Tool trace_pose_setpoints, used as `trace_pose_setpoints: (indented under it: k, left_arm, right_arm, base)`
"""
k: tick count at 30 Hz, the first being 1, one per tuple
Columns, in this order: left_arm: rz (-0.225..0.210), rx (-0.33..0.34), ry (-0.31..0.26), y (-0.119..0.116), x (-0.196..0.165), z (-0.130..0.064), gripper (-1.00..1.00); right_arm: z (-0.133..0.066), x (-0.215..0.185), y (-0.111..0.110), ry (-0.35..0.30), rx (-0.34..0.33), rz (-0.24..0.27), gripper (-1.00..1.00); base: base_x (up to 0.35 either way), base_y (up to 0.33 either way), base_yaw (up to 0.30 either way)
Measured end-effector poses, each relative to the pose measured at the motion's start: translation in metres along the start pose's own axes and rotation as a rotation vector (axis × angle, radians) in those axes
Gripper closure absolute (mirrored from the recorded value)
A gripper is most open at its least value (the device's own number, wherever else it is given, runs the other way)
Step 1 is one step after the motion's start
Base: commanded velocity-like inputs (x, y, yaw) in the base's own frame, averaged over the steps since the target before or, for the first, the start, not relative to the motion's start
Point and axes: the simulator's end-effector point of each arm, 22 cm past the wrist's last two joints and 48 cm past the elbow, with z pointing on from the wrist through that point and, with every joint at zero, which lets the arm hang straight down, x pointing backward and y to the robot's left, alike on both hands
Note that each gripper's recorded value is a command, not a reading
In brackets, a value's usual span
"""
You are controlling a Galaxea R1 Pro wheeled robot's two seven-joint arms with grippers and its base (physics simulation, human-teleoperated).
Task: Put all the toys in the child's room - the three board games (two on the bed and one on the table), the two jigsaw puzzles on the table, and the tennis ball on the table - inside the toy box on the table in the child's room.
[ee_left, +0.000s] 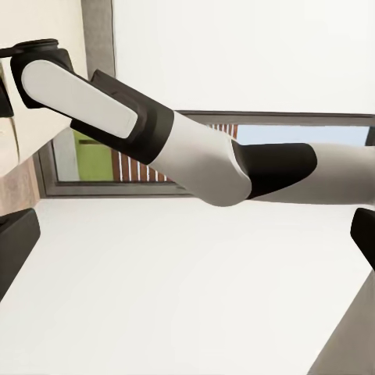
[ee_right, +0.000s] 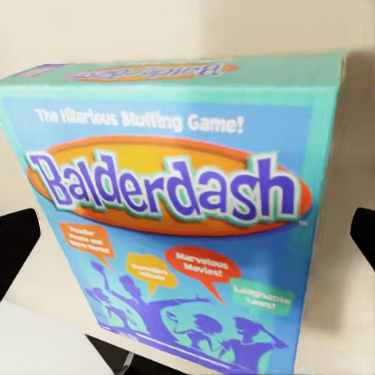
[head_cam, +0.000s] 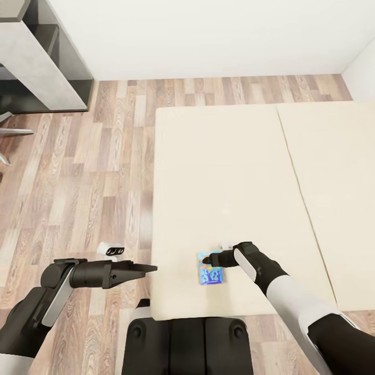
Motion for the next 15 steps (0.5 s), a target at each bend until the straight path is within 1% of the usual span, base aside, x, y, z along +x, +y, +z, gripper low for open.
trace_pose_setpoints:
  k: [7,15]
  left_arm:
    - [0.001,0.000,0.000,-0.0001,-0.0002,0.0000,-1.00]
    - [-0.001,0.000,0.000,0.0000,0.0000,0.0000,-1.00]
  right_arm:
    - [0.0000,0.0000,0.0003,0.000,-0.001,0.000,-1.00]
    - [0.0000,0.0000,0.0004,0.000,-0.002,0.000,-1.00]
  base:
    - [0.000,0.116,0.000]
    - [0.000,0.017,0.000]
